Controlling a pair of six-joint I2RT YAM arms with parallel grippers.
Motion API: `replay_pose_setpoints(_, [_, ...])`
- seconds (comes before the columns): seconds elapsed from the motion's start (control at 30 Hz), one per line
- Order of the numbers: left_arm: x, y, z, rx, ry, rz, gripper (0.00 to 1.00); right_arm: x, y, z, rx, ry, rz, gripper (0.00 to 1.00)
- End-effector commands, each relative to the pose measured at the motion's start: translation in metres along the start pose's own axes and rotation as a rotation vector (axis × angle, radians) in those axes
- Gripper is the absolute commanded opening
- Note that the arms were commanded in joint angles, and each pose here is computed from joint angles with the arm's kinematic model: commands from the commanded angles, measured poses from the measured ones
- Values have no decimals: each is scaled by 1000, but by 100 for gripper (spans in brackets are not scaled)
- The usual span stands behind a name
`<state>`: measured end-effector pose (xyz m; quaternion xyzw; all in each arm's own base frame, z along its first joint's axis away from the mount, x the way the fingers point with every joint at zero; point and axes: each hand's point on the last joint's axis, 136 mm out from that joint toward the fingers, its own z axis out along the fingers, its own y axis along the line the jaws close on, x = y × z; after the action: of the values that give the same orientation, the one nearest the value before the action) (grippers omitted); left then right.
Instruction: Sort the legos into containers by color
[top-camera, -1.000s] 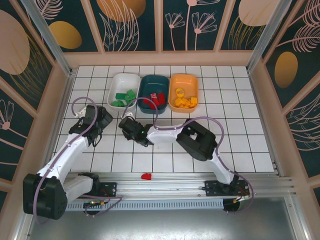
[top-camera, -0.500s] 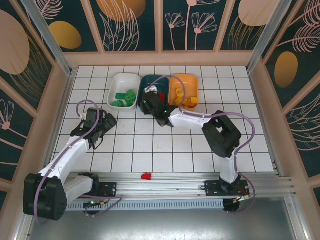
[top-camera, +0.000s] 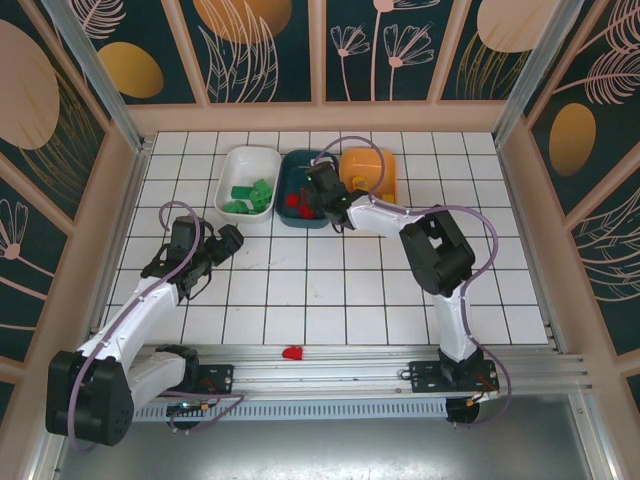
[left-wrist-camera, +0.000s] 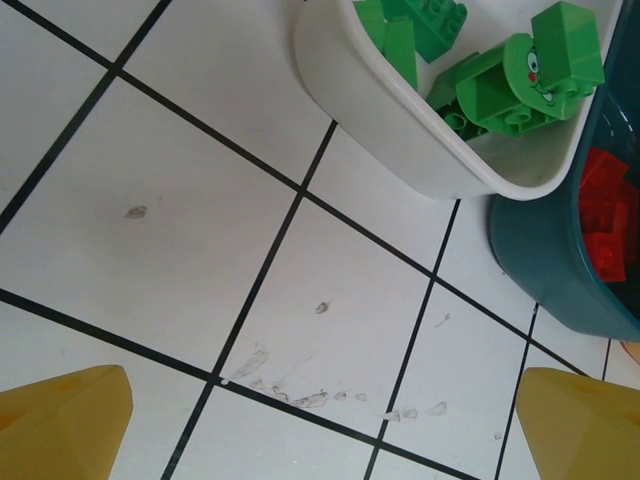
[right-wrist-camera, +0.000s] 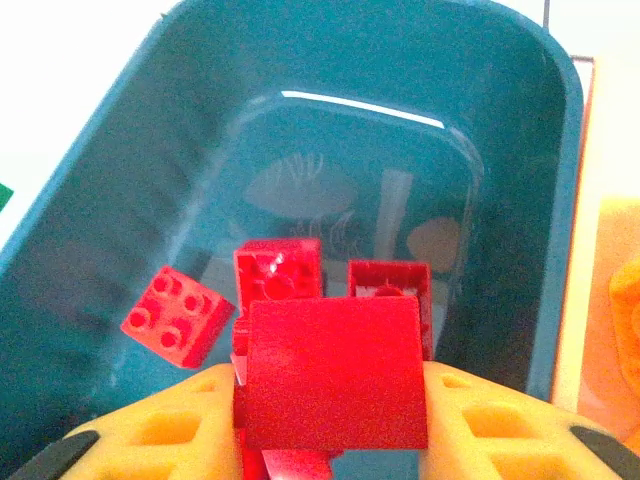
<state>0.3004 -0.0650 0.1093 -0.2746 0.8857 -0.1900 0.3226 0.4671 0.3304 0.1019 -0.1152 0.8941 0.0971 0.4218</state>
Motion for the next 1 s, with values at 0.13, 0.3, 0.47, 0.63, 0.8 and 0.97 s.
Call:
replay_pose_setpoints(0.13, [2, -1, 0, 27, 1, 17, 99, -6, 3, 2, 8, -1, -29, 59])
replay_pose_setpoints(0.3, [3, -1, 2, 30, 5, 13, 99, -9, 5, -2, 12, -14, -38, 66])
replay_pose_setpoints(0.47, [4, -2, 3, 37, 7, 11, 98, -16, 9, -16, 25, -47, -55, 67])
replay_pose_setpoints(0.63, [6, -3, 6, 46, 14, 4, 98, -23, 15, -41, 39, -83, -60, 67])
replay_pose_setpoints(0.8, [8, -2, 7, 52, 17, 8, 99, -6, 31, -76, 31, -69, -84, 66])
replay_pose_setpoints(0.97, [11, 0, 10, 56, 18, 2, 99, 47, 57, -124, -32, 11, -108, 63])
